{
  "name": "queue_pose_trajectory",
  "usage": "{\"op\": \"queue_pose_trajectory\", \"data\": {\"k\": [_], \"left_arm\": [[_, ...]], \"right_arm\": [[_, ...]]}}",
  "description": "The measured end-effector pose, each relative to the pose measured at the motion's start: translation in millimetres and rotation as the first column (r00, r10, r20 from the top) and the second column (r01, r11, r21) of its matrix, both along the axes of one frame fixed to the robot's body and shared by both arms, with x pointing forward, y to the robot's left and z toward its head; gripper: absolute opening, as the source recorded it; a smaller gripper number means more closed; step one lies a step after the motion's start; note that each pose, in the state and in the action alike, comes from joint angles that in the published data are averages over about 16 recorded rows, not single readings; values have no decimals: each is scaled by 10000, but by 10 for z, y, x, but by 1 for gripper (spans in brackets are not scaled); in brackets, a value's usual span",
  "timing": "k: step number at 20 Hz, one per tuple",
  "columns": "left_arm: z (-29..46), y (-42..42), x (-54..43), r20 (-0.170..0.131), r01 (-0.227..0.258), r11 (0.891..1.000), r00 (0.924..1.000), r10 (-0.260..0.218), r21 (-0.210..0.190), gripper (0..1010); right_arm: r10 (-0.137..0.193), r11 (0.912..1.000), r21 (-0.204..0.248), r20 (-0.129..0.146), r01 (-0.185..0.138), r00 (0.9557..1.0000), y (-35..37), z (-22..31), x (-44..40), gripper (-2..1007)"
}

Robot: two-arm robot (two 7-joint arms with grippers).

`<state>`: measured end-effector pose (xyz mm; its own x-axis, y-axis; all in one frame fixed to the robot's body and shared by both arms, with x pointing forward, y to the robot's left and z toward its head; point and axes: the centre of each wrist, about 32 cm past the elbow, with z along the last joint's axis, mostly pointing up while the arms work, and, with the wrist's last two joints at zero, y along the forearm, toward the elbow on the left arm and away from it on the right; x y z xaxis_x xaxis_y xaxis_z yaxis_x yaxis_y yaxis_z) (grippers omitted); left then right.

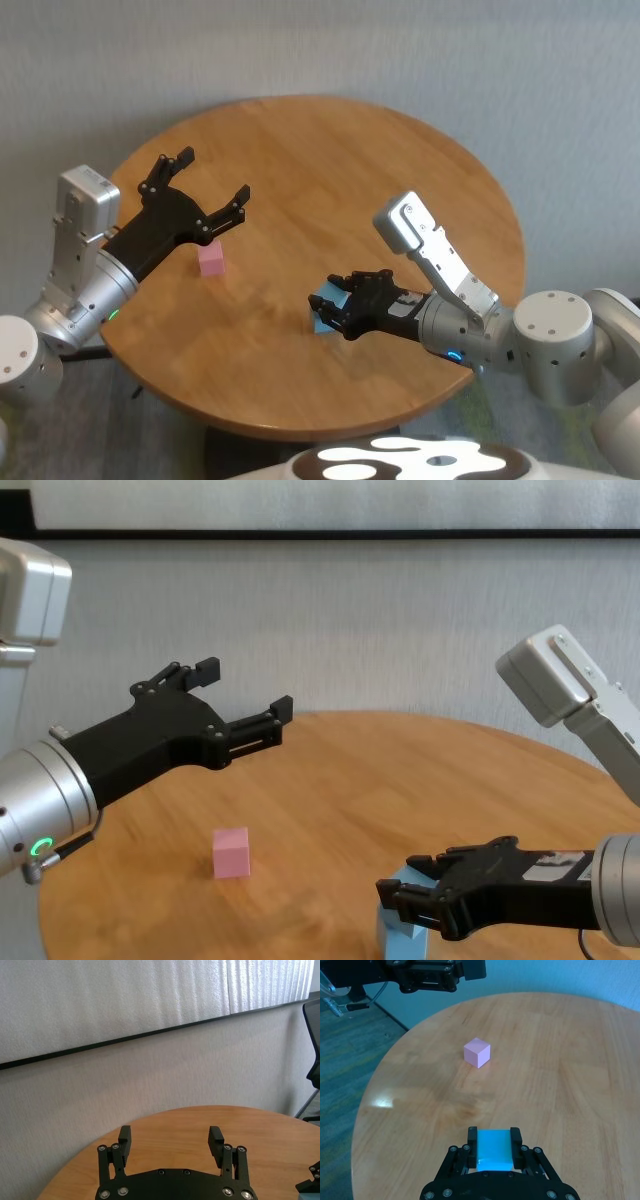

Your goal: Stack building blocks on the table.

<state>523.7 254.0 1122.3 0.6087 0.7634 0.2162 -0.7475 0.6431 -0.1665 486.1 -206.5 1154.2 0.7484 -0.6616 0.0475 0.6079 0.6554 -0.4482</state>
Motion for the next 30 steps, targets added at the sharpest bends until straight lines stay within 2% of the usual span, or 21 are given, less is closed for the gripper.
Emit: {"op": "queue_pose_trajectory", "data": {"k": [6, 13, 17, 19, 21, 23, 25, 26, 27, 30], "left_arm": [[0, 0, 0, 0, 0, 10000, 10000, 0, 0, 1000], [0, 0, 0, 0, 0, 10000, 10000, 0, 0, 1000], [0, 0, 0, 0, 0, 10000, 10000, 0, 0, 1000], [0, 0, 0, 0, 0, 10000, 10000, 0, 0, 1000], [0, 0, 0, 0, 0, 10000, 10000, 0, 0, 1000], [0, 0, 0, 0, 0, 10000, 10000, 0, 0, 1000], [0, 0, 0, 0, 0, 10000, 10000, 0, 0, 1000], [0, 0, 0, 0, 0, 10000, 10000, 0, 0, 1000], [0, 0, 0, 0, 0, 10000, 10000, 0, 0, 1000], [0, 0, 0, 0, 0, 10000, 10000, 0, 0, 1000]], "right_arm": [[-2, 10000, -9, -7, 2, 10000, 0, -2, -1, 507], [-12, 10000, 94, 74, 11, 10000, -11, 6, -7, 733], [-72, 9993, 377, 441, 56, 9990, -41, 35, -25, 852], [-117, 9985, 549, 722, 77, 9973, -64, 54, -39, 899], [-205, 9975, 699, 1090, 129, 9938, -91, 71, -58, 936], [-349, 9965, 806, 1558, 225, 9872, -121, 85, -84, 965], [-561, 9956, 858, 2157, 383, 9748, -151, 92, -117, 986], [-682, 9950, 871, 2477, 479, 9664, -165, 95, -134, 993], [-812, 9945, 872, 2812, 588, 9562, -178, 94, -152, 1000], [-1164, 9923, 829, 3728, 919, 9206, -211, 82, -201, 1005]]}}
